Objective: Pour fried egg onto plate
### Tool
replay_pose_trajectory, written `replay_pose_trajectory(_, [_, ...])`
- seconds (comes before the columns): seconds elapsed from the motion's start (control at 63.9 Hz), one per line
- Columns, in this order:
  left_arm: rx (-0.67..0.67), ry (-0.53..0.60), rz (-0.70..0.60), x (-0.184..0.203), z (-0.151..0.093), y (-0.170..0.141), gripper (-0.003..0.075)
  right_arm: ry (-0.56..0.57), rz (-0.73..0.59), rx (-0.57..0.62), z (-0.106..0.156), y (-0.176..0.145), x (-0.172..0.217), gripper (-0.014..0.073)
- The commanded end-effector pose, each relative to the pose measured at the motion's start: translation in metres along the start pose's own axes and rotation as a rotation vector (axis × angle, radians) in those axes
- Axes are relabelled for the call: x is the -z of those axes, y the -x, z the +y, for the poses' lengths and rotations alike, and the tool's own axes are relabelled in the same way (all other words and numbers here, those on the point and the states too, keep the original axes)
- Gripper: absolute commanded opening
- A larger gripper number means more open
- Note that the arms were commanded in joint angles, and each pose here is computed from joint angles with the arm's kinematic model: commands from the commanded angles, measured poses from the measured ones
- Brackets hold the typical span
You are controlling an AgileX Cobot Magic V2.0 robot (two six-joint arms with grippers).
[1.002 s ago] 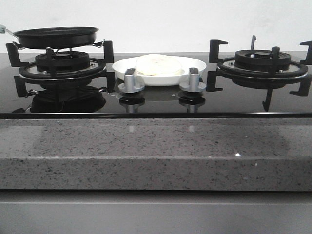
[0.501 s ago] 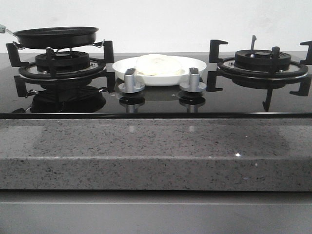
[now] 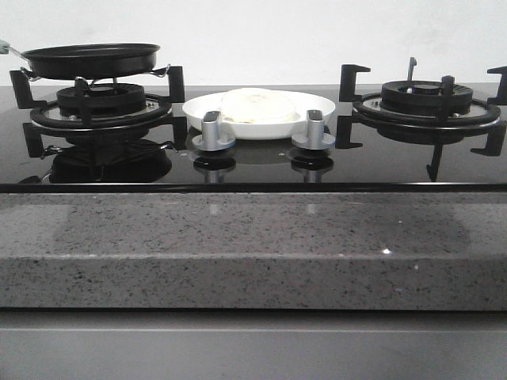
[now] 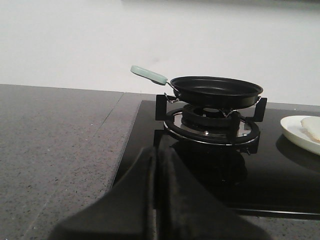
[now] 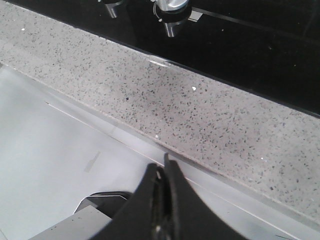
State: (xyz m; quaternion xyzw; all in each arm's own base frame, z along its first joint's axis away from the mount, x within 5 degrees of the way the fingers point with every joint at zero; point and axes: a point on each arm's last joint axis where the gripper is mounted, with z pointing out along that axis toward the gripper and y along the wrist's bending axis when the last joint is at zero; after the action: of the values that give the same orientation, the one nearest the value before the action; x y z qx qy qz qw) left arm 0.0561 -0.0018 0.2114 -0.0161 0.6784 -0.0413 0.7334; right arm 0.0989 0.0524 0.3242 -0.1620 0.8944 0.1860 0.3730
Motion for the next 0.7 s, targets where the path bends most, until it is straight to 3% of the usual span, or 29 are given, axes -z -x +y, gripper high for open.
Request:
replay_pose_trajectory(0.0, [0.002, -0.005, -0.097, 0.002, 0.000, 0.007, -0.0020, 0.008, -0.076, 0.001, 0.002, 0.010, 0.006, -0.0068])
replay_pose_trajectory(0.11, [0.002, -0.005, -0.097, 0.002, 0.000, 0.007, -0.0020, -0.018, -0.127, 0.022, 0.001, 0.010, 0.010, -0.0068])
replay_pose_trajectory(0.235, [0.002, -0.005, -0.097, 0.002, 0.000, 0.007, -0.0020, -0.151, -0.286, 0.102, -0.009, -0.004, 0.019, -0.0068])
replay_pose_trajectory(0.548, [0.002, -0.005, -0.097, 0.002, 0.000, 0.007, -0.0020, -0.421, -0.733, 0.063, -0.032, -0.074, 0.012, -0.0068])
replay_pose_trajectory(0.689, [0.002, -0.005, -0.097, 0.002, 0.000, 0.007, -0.0020, -0.462, -0.812, 0.050, -0.043, -0.104, -0.011, -0.0068])
